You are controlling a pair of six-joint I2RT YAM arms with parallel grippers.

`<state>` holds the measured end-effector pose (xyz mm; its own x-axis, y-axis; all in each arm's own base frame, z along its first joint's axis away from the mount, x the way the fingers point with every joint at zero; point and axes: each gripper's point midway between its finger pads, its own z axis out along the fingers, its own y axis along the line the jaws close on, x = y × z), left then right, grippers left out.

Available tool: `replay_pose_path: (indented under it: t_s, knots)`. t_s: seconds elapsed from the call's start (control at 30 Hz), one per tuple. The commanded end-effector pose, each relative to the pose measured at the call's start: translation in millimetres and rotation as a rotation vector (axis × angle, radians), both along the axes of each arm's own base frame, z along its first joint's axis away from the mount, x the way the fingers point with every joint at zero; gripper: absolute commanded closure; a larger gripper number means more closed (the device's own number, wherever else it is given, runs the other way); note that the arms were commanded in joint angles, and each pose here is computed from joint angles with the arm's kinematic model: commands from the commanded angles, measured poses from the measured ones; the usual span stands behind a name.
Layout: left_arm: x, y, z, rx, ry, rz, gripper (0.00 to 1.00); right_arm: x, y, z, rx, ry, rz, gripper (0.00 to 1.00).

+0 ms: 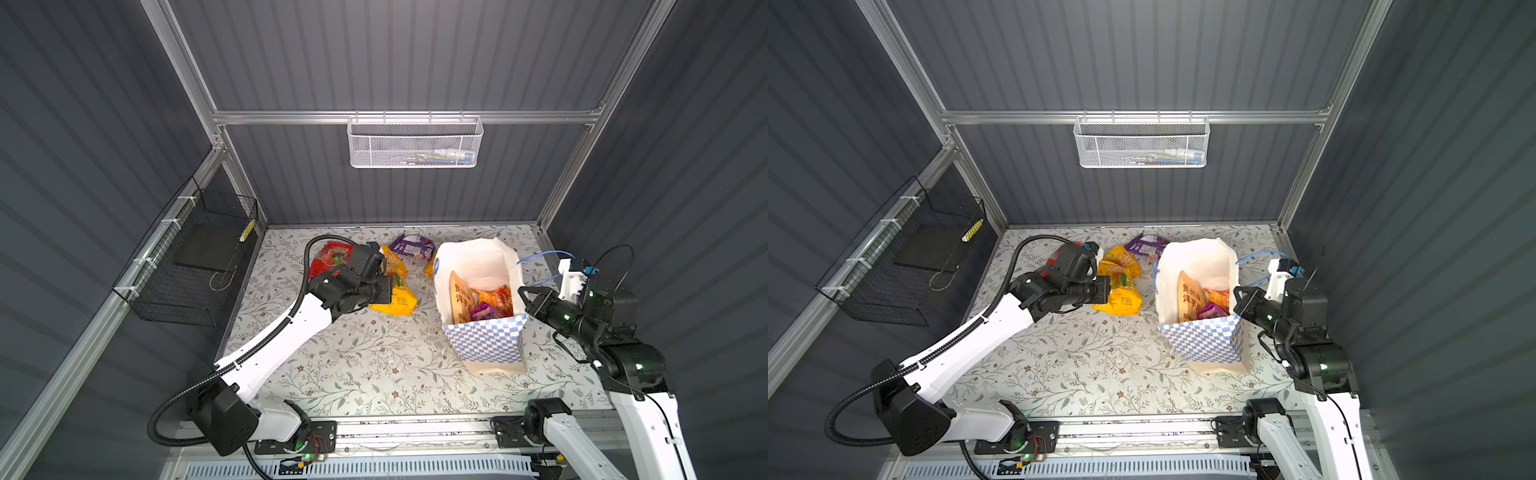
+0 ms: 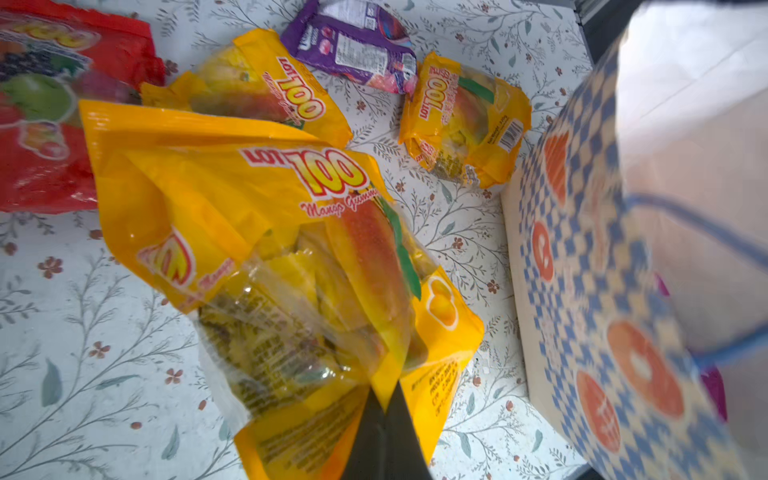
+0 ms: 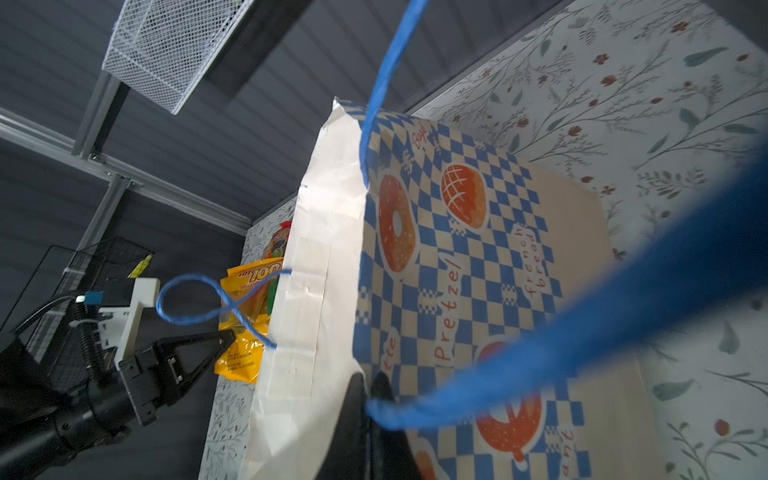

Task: Place the snacks into the paper bag
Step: 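Lift the yellow gummy bag and carry it over the paper bag opening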

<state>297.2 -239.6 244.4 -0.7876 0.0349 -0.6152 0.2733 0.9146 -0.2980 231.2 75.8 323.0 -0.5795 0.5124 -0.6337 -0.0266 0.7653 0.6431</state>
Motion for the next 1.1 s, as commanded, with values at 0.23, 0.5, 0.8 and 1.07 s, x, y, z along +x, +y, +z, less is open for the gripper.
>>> replay_pose_path:
  t_s: [0.23, 0.5, 0.8, 1.07]
  knots:
    - [19, 30, 109, 0.002, -0.257, 0.115, 1.00, 12, 44, 66, 0.148, -0.181, 0.196, 1.00]
    - [16, 38, 172, -0.013, -0.377, 0.104, 1.00, 33, 32, 2, 0.078, -0.054, 0.106, 1.00]
    - [13, -15, 221, -0.156, -0.425, -0.085, 1.00, 34, 2, -36, -0.040, -0.002, -0.040, 1.00]
    - [1, -110, 246, -0.180, -0.499, -0.306, 1.00, 28, -15, -34, -0.112, -0.017, -0.104, 1.00]
